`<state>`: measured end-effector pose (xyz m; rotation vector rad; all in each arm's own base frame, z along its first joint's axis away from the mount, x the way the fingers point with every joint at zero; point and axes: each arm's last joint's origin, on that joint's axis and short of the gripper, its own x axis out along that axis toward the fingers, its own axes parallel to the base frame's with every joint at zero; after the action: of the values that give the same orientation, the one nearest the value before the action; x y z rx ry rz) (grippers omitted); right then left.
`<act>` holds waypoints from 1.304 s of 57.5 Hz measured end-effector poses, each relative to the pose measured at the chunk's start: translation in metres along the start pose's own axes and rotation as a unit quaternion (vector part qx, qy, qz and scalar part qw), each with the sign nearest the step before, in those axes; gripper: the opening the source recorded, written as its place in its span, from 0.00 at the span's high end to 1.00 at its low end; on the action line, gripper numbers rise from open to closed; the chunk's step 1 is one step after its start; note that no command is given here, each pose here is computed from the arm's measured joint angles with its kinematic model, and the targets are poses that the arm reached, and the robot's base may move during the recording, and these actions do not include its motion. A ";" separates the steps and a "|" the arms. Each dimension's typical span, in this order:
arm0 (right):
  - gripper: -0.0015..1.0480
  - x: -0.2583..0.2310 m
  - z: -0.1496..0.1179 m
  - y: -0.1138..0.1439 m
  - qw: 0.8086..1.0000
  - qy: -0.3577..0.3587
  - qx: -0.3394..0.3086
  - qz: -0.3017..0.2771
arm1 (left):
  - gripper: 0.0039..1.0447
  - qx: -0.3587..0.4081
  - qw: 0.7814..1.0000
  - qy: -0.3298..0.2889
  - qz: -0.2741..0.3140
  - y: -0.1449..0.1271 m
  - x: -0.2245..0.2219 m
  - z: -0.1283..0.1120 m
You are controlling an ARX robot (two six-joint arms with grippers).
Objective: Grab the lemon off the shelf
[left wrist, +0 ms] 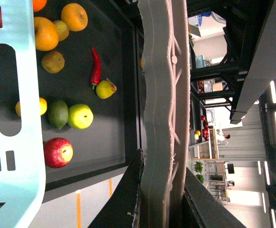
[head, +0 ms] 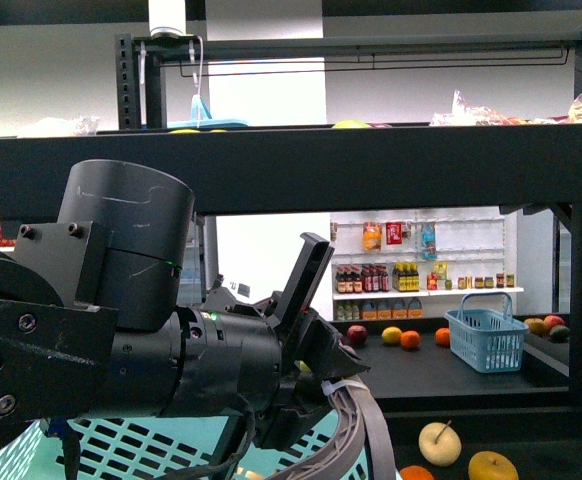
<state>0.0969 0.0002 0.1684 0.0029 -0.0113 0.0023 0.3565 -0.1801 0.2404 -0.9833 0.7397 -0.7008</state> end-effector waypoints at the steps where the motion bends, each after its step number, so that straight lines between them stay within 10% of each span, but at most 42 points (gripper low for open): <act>1: 0.07 0.000 0.000 0.000 1.000 0.000 0.000 0.000 | 0.89 0.001 1.000 0.000 0.000 0.000 0.000 0.000; 27: 0.07 0.099 0.015 -0.042 0.983 0.163 0.077 -0.038 | 0.89 0.009 1.000 -0.006 0.002 0.000 0.000 0.001; 44: 0.07 0.238 -0.086 -0.062 0.911 0.396 0.099 -0.051 | 0.89 0.010 1.000 -0.007 0.002 -0.001 0.000 0.001; 75: 0.07 0.336 -0.147 -0.030 0.912 0.399 -0.069 0.068 | 0.89 0.010 1.000 -0.006 0.001 -0.001 0.000 0.001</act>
<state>0.4342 -0.0290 0.0247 -0.1414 0.8099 0.1427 0.3576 -0.1800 0.2418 -0.9676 0.7214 -0.6977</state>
